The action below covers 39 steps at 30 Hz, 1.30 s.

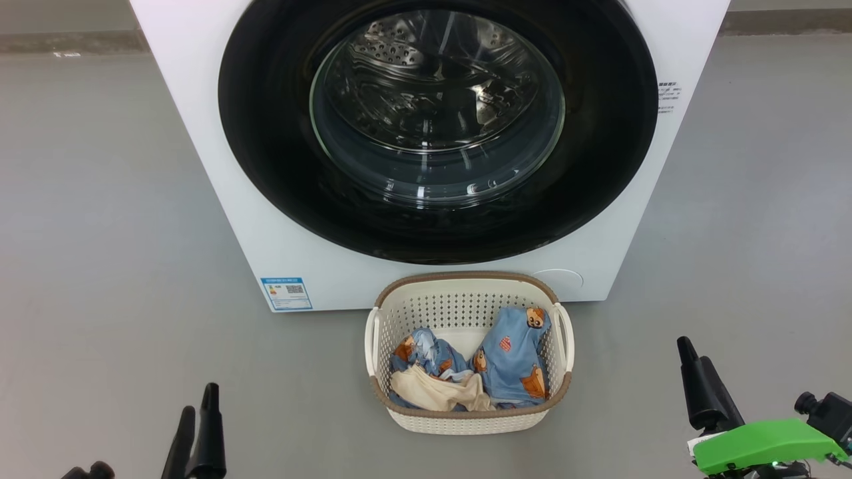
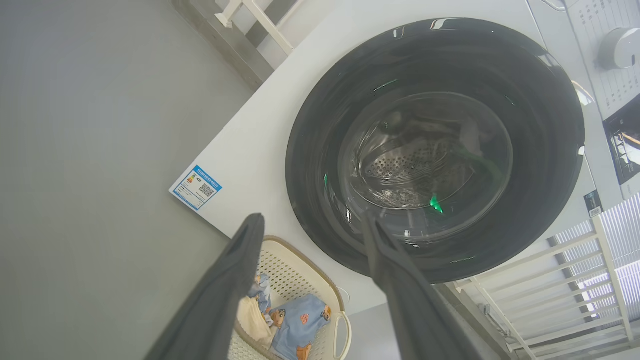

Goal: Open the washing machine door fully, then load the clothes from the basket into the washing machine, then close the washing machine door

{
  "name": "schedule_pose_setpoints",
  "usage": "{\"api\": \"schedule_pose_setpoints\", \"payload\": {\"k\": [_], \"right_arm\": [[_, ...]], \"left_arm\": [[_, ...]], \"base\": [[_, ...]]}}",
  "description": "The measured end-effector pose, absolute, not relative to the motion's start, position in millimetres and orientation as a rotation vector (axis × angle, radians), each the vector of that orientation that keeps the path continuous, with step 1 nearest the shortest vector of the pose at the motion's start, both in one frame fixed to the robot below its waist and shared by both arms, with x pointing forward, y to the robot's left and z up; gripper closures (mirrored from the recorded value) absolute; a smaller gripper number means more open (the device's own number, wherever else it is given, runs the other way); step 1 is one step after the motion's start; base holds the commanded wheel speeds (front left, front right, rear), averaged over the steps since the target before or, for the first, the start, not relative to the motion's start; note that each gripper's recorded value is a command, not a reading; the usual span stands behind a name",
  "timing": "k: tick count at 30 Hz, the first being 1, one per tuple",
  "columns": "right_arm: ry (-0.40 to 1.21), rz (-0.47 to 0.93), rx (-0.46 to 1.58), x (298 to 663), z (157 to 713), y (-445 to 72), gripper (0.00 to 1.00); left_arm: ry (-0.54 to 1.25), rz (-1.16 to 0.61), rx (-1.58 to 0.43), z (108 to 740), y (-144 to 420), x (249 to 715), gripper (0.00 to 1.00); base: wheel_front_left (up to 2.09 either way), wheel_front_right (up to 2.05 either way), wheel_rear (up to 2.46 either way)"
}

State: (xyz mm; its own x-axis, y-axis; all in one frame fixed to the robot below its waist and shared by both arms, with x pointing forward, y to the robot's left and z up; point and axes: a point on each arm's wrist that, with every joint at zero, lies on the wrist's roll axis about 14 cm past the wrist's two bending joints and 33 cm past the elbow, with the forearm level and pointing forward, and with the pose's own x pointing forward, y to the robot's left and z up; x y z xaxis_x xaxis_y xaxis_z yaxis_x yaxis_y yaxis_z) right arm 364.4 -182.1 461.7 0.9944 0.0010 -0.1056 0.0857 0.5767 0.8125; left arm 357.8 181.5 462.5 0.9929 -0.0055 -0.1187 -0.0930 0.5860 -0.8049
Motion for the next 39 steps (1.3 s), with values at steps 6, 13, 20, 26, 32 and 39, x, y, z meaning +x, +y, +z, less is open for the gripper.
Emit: {"api": "schedule_pose_setpoints", "payload": {"k": [6,13,20,26,32,39], "right_arm": [[0.088,-0.031,0.87,366,465,-180,0.0],[0.079,-0.011,0.791,366,468,-176,0.0],[0.067,0.01,0.705,367,471,-173,0.0],[0.055,0.027,0.64,368,474,-171,0.0],[0.043,0.041,0.574,368,477,-170,0.0],[0.034,0.061,0.493,369,479,-167,0.0]], "left_arm": [[0.107,0.031,-0.86,464,179,358,0.0],[0.091,0.009,-0.76,469,177,359,0.0],[0.079,-0.008,-0.675,472,176,358,0.0],[0.062,-0.02,-0.604,475,176,358,0.0],[0.053,-0.037,-0.532,478,174,358,0.0],[0.037,-0.051,-0.458,480,173,358,0.0]], "base": [[0.0,0.0,0.0],[0.0,0.0,0.0],[0.0,0.0,0.0],[0.0,0.0,0.0],[0.0,0.0,0.0],[0.0,0.0,0.0]]}}
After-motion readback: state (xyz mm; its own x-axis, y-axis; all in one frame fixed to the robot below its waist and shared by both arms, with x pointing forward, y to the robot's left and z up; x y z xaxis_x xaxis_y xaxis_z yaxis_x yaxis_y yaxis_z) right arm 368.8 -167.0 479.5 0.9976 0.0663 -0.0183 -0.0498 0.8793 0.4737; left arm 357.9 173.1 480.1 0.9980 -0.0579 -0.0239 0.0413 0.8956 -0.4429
